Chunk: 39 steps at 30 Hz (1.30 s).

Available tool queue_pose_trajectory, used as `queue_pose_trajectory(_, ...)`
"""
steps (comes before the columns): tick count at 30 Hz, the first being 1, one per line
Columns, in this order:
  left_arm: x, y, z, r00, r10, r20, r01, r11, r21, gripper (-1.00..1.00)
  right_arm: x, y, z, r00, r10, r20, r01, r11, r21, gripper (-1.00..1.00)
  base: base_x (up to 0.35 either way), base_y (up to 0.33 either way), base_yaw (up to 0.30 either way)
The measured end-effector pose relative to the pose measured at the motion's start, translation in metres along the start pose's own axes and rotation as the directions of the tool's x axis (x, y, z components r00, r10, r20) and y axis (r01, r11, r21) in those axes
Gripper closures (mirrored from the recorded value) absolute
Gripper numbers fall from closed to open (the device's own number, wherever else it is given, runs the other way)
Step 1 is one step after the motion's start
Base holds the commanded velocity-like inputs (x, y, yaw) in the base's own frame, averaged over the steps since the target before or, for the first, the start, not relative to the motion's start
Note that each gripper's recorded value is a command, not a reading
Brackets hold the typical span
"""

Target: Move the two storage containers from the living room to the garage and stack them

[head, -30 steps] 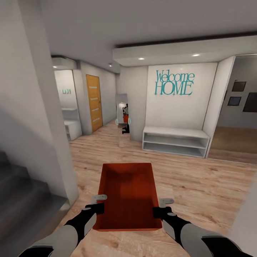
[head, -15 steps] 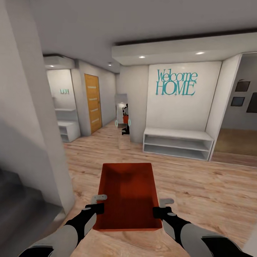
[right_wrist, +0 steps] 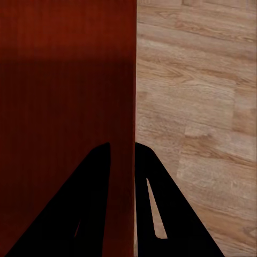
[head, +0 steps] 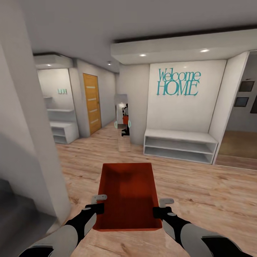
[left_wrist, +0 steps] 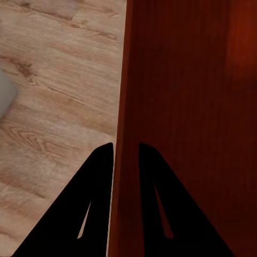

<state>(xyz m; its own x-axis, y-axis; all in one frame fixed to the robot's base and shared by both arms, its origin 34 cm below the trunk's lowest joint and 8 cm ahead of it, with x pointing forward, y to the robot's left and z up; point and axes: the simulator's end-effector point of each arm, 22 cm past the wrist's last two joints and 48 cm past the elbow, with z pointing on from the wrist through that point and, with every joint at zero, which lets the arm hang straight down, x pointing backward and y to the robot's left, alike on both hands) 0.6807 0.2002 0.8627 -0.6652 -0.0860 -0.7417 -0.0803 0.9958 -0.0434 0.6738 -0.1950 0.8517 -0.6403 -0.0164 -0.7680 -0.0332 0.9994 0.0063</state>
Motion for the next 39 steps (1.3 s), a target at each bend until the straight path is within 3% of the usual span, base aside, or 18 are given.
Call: queue_pose_trajectory(39, 0.0000, 0.0000, 0.0000, 1.000, 0.000, 0.000, 0.000, 1.000, 0.000, 1.00, 0.0000, 0.0000, 0.0000, 1.000, 0.000, 0.000, 0.000, 1.000, 0.000, 1.00, 0.323, 0.000, 0.000)
